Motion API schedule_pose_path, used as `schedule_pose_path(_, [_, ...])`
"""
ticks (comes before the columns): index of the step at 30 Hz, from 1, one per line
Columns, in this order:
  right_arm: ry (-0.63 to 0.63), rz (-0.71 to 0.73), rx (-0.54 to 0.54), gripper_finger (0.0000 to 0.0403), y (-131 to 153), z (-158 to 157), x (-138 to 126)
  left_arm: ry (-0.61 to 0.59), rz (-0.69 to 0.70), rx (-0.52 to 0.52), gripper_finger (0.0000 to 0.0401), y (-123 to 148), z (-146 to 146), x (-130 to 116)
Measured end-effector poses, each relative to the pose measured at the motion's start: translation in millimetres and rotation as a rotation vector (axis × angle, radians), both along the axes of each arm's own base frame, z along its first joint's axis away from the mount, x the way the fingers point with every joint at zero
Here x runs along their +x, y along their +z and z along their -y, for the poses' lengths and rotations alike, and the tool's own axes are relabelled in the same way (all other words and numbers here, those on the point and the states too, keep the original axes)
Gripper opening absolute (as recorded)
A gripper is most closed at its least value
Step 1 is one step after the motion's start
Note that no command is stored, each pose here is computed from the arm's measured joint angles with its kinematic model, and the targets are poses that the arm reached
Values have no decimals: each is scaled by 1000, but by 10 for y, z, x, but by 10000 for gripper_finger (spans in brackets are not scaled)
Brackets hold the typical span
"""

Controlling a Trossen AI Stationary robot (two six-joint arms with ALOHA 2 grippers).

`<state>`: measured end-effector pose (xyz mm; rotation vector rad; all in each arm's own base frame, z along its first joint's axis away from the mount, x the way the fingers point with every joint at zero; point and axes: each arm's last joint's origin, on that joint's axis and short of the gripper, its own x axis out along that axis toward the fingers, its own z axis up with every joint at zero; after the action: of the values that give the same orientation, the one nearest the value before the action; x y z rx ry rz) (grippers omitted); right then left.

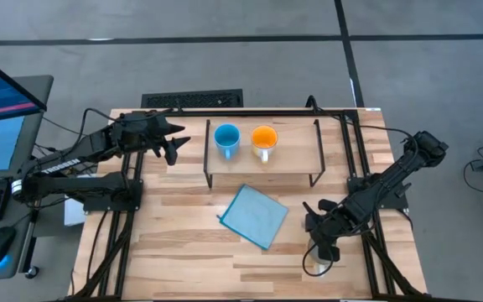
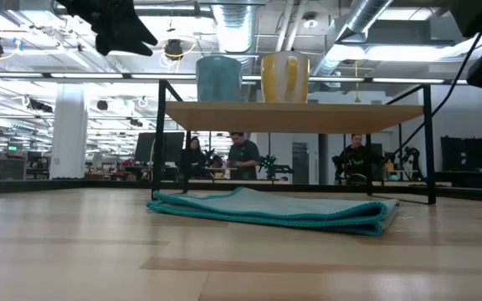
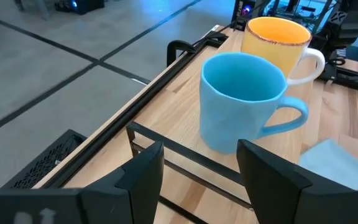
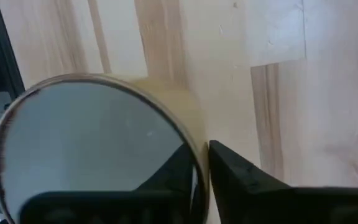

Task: Stack small to large cups/mugs on shelf
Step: Put the light yellow mug on the shelf

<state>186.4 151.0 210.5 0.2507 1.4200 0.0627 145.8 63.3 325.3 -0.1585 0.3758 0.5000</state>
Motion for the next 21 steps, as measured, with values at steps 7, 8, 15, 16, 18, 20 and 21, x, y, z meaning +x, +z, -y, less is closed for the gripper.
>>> schedule_pose_path(7, [-22, 1, 3, 26, 3, 1, 2, 0, 14, 6, 195, 13, -2, 5])
schedule_pose_path(8, [-32, 0, 6, 26, 3, -1, 4, 0, 14, 5, 195, 13, -2, 5])
schedule_pose_path(15, [-46, 8, 19, 26, 134, 32, 6, 0, 14, 5, 195, 13, -2, 5])
schedule_pose_path(16, [-52, 4, 19, 26, 175, 49, 7, 0, 14, 6, 195, 14, -2, 4])
schedule_pose_path(18, [-66, -22, -6, 26, 271, 113, -11, 0, 14, 6, 195, 14, -2, 4])
schedule_pose_path(20, [-73, -30, -20, 26, 387, 168, 8, 0, 14, 5, 195, 13, -3, 5])
schedule_pose_path(21, [-76, -29, -24, 26, 456, 191, 24, 0, 14, 6, 195, 14, -2, 4])
